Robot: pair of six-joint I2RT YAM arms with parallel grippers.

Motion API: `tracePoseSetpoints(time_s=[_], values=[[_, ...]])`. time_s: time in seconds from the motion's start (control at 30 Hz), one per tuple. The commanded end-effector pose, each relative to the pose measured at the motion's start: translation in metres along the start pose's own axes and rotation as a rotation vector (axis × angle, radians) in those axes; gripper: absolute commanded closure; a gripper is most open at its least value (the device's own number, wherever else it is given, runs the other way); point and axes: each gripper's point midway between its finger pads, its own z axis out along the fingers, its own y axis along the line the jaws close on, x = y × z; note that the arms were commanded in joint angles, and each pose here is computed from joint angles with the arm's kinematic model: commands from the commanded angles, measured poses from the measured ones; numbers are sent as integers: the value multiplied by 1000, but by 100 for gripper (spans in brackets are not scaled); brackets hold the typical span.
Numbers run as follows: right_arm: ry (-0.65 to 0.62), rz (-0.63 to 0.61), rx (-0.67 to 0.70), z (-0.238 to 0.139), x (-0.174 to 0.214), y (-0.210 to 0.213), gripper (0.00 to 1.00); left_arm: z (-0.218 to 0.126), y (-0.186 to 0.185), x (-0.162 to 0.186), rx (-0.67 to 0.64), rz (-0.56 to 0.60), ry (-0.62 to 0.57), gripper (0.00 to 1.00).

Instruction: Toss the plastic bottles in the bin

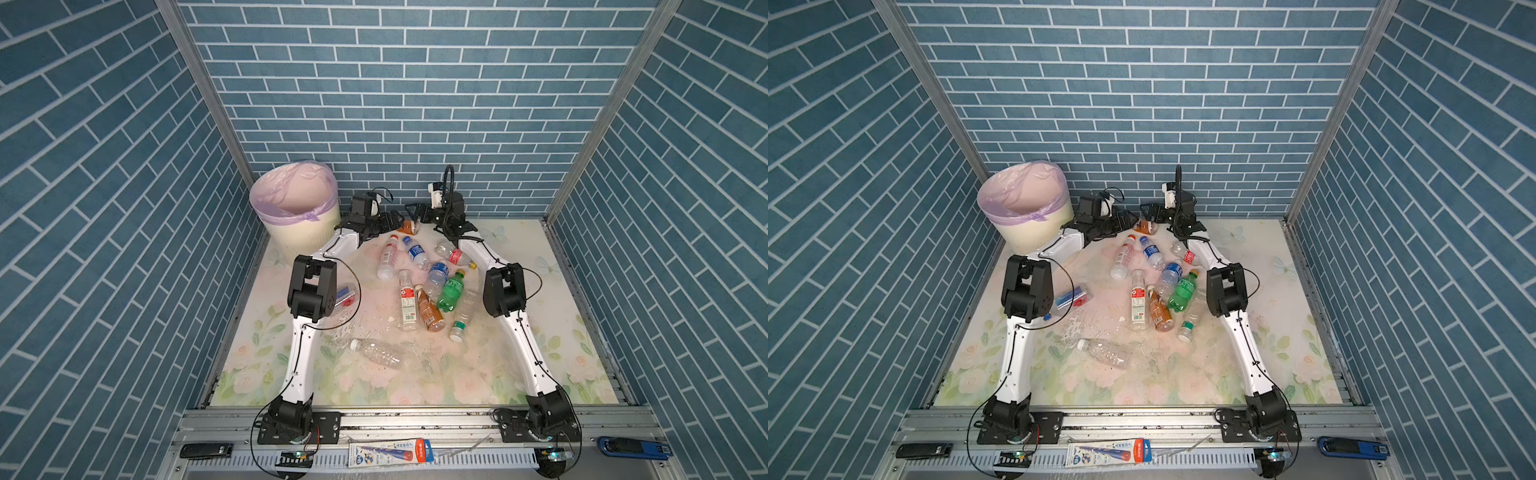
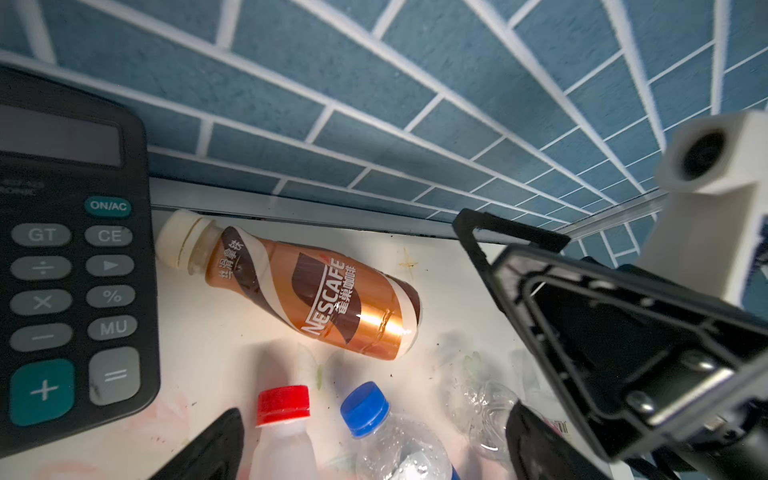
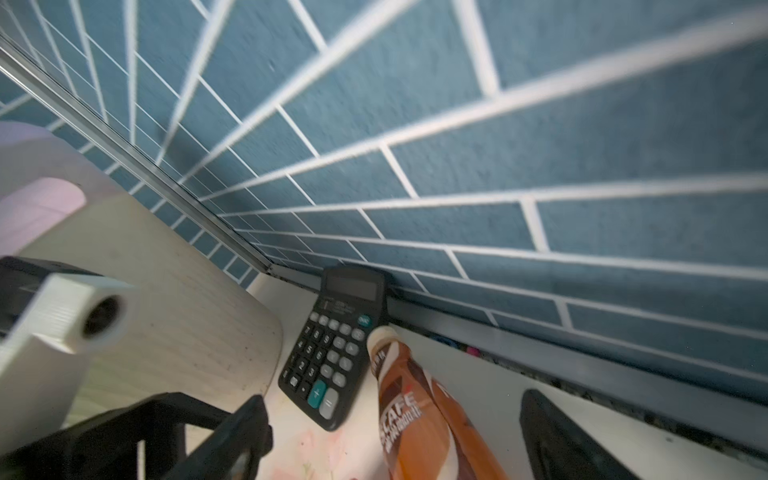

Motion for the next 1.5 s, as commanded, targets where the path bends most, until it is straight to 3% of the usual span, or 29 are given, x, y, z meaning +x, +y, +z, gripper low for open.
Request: tracePoseSetpoints(time_s=[0.0, 0.9, 1.47], values=[[38, -20, 15, 5, 16, -12, 5, -17, -10, -21, 14, 21, -69, 1], [89, -56, -22, 20, 44, 2, 5, -15, -6, -22, 21, 4, -68, 1], [148, 0, 13, 20, 58, 4, 12, -14, -3, -23, 25, -2, -72, 1]])
